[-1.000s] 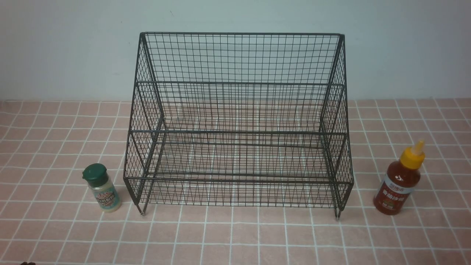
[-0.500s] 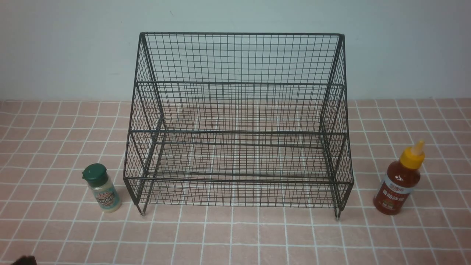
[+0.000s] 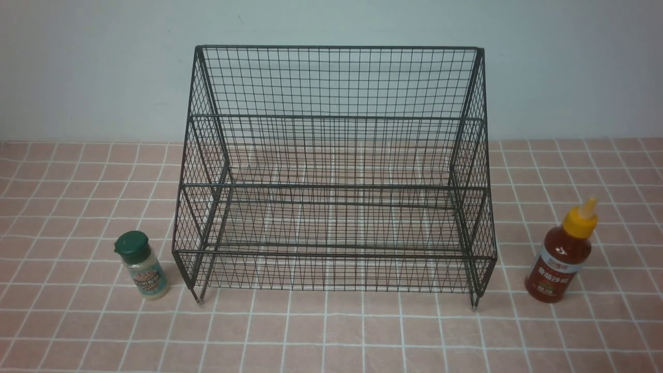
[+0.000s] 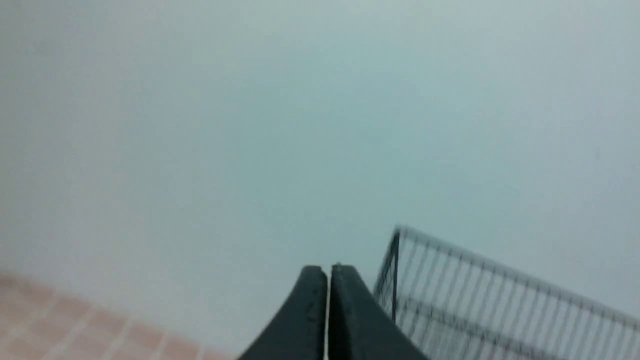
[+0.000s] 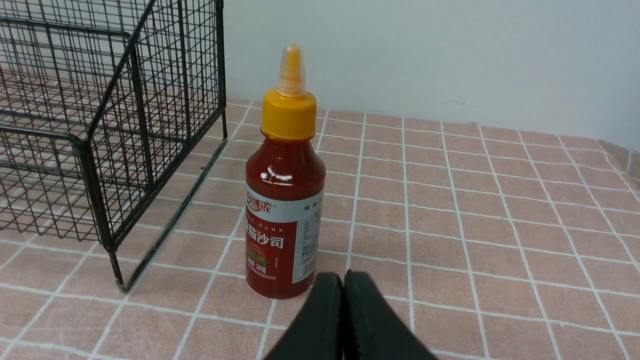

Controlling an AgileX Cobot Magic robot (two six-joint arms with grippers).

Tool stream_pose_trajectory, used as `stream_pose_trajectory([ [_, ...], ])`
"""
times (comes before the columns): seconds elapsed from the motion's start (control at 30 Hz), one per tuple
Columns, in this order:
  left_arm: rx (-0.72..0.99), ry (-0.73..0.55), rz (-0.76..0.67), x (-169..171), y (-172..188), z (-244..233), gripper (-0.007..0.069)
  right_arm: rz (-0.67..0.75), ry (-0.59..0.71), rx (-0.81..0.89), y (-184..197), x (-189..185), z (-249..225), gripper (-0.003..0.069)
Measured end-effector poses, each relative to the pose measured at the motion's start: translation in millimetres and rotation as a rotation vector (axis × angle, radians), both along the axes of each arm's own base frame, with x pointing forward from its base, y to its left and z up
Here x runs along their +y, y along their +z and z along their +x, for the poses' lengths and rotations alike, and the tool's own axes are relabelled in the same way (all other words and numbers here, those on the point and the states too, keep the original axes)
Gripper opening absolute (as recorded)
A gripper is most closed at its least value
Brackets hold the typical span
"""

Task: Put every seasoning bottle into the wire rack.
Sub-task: Use the left arm to grab the condiment bottle closest to it

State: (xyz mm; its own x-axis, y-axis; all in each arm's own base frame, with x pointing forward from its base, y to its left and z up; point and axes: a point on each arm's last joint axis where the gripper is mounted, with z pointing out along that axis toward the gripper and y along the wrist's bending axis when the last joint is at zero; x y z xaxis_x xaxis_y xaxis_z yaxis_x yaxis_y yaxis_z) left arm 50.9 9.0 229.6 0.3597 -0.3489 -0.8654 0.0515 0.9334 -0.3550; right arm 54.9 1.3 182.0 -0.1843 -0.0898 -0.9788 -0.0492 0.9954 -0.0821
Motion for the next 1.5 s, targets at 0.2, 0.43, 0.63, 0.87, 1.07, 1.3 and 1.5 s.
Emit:
stream_pose_trajectory([
  [0.2,0.07,0.014,0.165,-4.2,11.0,14.6,-0.0007,0.0,0.0,0.0,0.0,0.0,0.0,-0.0009],
  [0.43,0.333,-0.048,0.335,-12.3,-6.8,51.6,-0.0002,0.0,0.0,0.0,0.0,0.0,0.0,-0.0009],
  [0.63,0.422,-0.107,0.305,-16.7,-21.1,73.8,0.004,0.0,0.0,0.0,0.0,0.0,0.0,-0.0009],
  [0.87,0.448,-0.182,0.345,-24.3,-35.3,95.8,0.0172,0.0,0.0,0.0,0.0,0.0,0.0,-0.0009],
  [1.07,0.484,-0.21,0.323,-26.9,-53.9,113.3,0.0364,0.0,0.0,0.0,0.0,0.0,0.0,-0.0009],
  [1.3,0.479,-0.169,0.271,-23.2,-63.9,123.4,0.0491,0.0,0.0,0.0,0.0,0.0,0.0,-0.0009],
  [1.5,0.523,-0.104,0.227,-16.6,-70.8,126.1,0.0501,0.0,0.0,0.0,0.0,0.0,0.0,-0.0009],
])
